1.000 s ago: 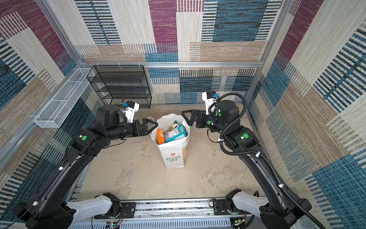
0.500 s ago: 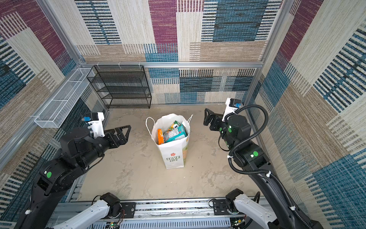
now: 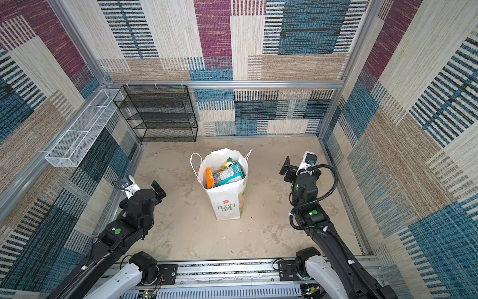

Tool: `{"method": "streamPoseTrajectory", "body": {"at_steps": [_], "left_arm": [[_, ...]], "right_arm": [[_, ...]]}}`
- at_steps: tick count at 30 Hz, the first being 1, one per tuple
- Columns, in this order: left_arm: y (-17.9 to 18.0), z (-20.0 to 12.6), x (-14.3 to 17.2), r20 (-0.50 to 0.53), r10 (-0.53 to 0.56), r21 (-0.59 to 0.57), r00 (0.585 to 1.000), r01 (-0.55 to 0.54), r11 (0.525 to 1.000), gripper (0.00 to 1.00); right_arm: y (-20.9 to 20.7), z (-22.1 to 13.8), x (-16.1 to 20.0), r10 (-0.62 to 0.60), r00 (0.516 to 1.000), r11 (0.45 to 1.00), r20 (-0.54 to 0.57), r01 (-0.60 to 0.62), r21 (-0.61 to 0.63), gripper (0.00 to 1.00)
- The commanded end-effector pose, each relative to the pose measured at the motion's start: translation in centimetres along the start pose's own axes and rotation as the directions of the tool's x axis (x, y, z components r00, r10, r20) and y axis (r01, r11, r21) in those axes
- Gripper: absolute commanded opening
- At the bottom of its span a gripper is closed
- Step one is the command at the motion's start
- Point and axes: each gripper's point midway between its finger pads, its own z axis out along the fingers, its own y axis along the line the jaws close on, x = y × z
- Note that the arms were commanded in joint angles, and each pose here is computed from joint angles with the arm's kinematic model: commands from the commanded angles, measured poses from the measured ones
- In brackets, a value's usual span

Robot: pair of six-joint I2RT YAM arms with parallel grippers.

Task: Place the snacks into the paper bag
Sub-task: Reset both arms

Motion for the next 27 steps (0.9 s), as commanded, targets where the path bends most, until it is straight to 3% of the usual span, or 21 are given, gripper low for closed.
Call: {"method": "streamPoseTrajectory", "body": {"at_steps": [1, 10, 14, 19, 23, 27], "left_arm": [[0.4, 0.9, -2.5, 0.192, -0.050, -0.049, 0.980, 0.060, 0.997, 0.99], [2.3, 5.7, -0.1, 0.134, 0.103, -0.148, 0.986, -0.083, 0.985, 0.99], [1.2, 7.8, 1.2, 0.118, 0.162, -0.116, 0.980, -0.148, 0.982, 0.99], [0.0, 10.6, 3.8, 0.079, 0.260, -0.097, 0.962, -0.253, 0.963, 0.99], [-0.5, 12.1, 5.3, 0.104, 0.283, -0.073, 0.954, -0.276, 0.958, 1.00], [-0.6, 13.2, 6.3, 0.137, 0.294, -0.063, 0.946, -0.288, 0.956, 1.00]], "right_arm": [[-0.1, 0.9, -0.2, 0.053, 0.996, 0.997, 0.065, -0.050, -0.054, 1.00], [-3.3, 3.5, 5.8, 0.020, 1.000, 0.999, 0.017, -0.020, 0.030, 1.00], [-4.5, 4.5, 7.9, 0.011, 1.000, 0.998, -0.015, -0.010, 0.061, 1.00], [-5.0, 5.3, 9.8, -0.030, 0.999, 0.999, -0.027, 0.031, 0.042, 1.00], [-5.4, 6.0, 10.5, -0.060, 0.998, 0.997, -0.012, 0.060, 0.045, 1.00], [-4.4, 7.4, 11.9, -0.063, 0.997, 0.997, -0.053, 0.061, -0.044, 1.00]]}}
